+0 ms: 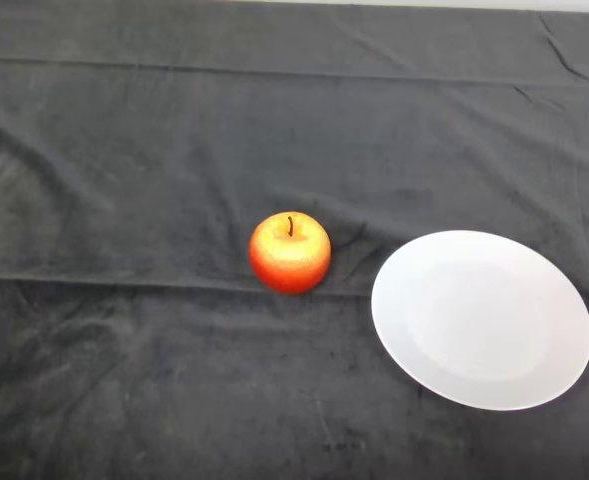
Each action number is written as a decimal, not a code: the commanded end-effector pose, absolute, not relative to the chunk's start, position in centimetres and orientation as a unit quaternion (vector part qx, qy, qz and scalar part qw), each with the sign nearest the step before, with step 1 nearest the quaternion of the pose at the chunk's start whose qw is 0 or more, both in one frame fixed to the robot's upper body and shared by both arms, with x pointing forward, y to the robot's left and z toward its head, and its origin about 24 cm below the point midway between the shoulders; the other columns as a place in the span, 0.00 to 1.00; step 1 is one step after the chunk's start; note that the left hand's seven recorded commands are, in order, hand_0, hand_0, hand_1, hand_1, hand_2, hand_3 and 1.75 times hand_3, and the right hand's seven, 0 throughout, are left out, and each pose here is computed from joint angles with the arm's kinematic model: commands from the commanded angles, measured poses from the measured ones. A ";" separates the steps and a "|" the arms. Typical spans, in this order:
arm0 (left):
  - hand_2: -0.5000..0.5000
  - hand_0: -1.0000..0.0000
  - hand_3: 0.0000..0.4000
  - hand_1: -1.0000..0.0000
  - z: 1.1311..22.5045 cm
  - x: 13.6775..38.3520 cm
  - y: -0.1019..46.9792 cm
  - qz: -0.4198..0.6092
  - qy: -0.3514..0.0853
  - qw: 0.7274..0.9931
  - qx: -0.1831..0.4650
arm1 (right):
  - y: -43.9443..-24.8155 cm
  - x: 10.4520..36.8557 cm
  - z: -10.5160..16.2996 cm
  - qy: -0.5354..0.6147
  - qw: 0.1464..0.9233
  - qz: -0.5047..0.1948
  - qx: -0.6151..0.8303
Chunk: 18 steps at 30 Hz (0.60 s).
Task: Move the apple to the plate
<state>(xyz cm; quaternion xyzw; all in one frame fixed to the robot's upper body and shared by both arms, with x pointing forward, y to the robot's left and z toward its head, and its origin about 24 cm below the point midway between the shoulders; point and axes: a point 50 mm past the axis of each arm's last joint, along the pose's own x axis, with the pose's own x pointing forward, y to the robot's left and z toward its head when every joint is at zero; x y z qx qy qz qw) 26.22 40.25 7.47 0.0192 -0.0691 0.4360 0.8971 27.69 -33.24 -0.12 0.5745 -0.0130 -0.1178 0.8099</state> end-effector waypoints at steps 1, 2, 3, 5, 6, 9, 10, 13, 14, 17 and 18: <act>0.50 1.00 0.00 1.00 10.9 28.2 39.6 0.405 -0.135 0.904 0.042 | -33.3 27.8 0.0 -0.024 0.800 -0.120 0.587; 0.50 1.00 0.00 1.00 11.0 28.5 39.2 0.397 -0.137 0.906 0.048 | -33.3 27.8 0.0 -0.024 0.800 -0.120 0.587; 0.50 1.00 0.00 1.00 11.1 28.8 38.7 0.387 -0.141 0.910 0.055 | -33.3 27.8 0.0 -0.024 0.800 -0.120 0.587; 0.50 1.00 0.00 1.00 11.2 29.3 37.9 0.367 -0.146 0.916 0.068 | -33.3 27.8 0.0 -0.024 0.800 -0.120 0.587; 0.50 1.00 0.00 1.00 11.3 29.6 37.5 0.356 -0.149 0.919 0.075 | -33.3 27.8 0.0 -0.024 0.800 -0.120 0.587; 0.50 1.00 0.00 1.00 11.5 30.2 36.2 0.323 -0.157 0.928 0.097 | -33.3 27.8 0.0 -0.024 0.800 -0.120 0.587; 0.50 1.00 0.00 1.00 11.5 30.3 35.8 0.311 -0.160 0.931 0.104 | -33.3 27.8 0.0 -0.024 0.800 -0.120 0.587; 0.50 1.00 0.00 1.00 11.7 30.7 34.4 0.279 -0.166 0.938 0.125 | -33.3 27.8 0.0 -0.024 0.800 -0.120 0.587; 0.50 1.00 0.00 1.00 11.7 30.8 34.0 0.269 -0.168 0.939 0.131 | -33.3 27.8 0.0 -0.024 0.800 -0.120 0.587; 0.50 1.00 0.00 1.00 11.8 31.2 32.4 0.238 -0.172 0.944 0.149 | -33.3 27.8 0.0 -0.024 0.801 -0.120 0.587; 0.50 1.00 0.00 1.00 11.8 31.3 31.9 0.228 -0.173 0.946 0.155 | -33.3 27.8 0.0 -0.024 0.801 -0.120 0.586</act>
